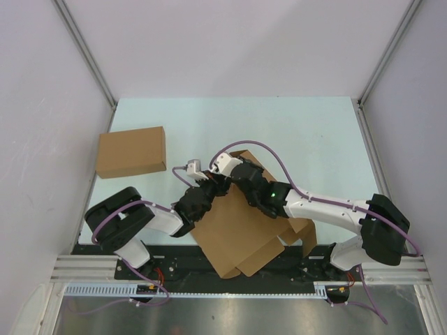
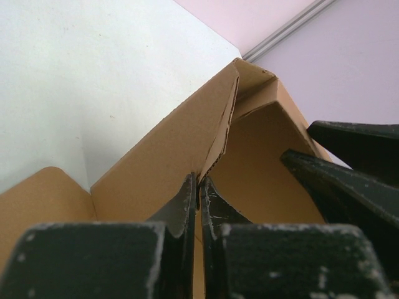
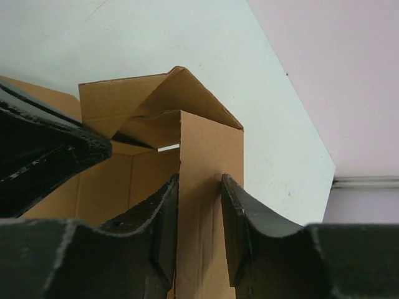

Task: Fold the paper box

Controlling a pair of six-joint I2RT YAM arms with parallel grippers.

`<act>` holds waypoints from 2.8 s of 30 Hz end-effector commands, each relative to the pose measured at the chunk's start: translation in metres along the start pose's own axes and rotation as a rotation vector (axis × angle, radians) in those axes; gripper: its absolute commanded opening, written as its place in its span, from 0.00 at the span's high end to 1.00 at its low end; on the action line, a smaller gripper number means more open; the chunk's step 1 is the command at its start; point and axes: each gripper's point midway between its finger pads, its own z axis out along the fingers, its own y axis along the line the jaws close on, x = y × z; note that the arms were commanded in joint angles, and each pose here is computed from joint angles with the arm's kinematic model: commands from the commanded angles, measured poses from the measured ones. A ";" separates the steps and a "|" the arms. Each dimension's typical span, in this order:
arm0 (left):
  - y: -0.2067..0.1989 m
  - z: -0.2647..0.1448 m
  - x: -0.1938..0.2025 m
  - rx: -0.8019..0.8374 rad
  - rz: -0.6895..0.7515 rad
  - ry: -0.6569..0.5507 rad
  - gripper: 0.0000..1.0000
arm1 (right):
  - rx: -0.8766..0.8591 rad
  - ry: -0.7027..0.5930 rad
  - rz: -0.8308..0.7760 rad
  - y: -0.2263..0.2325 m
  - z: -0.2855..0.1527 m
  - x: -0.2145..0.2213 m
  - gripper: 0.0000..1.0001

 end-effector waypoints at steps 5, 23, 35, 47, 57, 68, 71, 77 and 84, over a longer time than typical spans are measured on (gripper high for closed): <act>-0.018 0.005 -0.008 0.028 -0.001 -0.025 0.96 | -0.067 -0.073 0.075 0.005 -0.013 -0.021 0.59; -0.023 0.006 -0.005 0.033 0.018 -0.020 0.96 | -0.049 -0.049 0.109 -0.008 -0.010 -0.017 0.77; -0.050 0.006 -0.003 0.129 0.048 0.003 0.86 | -0.051 -0.007 0.085 -0.004 -0.007 -0.006 0.88; -0.061 -0.004 -0.015 0.175 0.099 -0.009 0.64 | -0.055 0.001 0.065 0.002 -0.005 -0.005 0.89; -0.062 -0.040 -0.046 0.179 0.219 -0.027 0.60 | -0.052 0.004 0.057 0.001 -0.008 -0.004 0.89; 0.001 -0.071 -0.086 -0.085 0.175 -0.179 0.54 | -0.063 0.002 0.064 0.006 -0.007 -0.005 0.89; 0.017 -0.056 -0.086 -0.165 0.189 -0.149 0.54 | -0.064 0.001 0.063 0.007 -0.008 -0.005 0.89; 0.053 -0.015 -0.103 -0.240 0.088 -0.165 0.54 | -0.074 -0.001 0.066 0.010 -0.007 -0.006 0.90; 0.034 0.049 -0.105 -0.057 0.035 -0.096 0.54 | -0.083 -0.005 0.070 0.012 -0.007 -0.007 0.90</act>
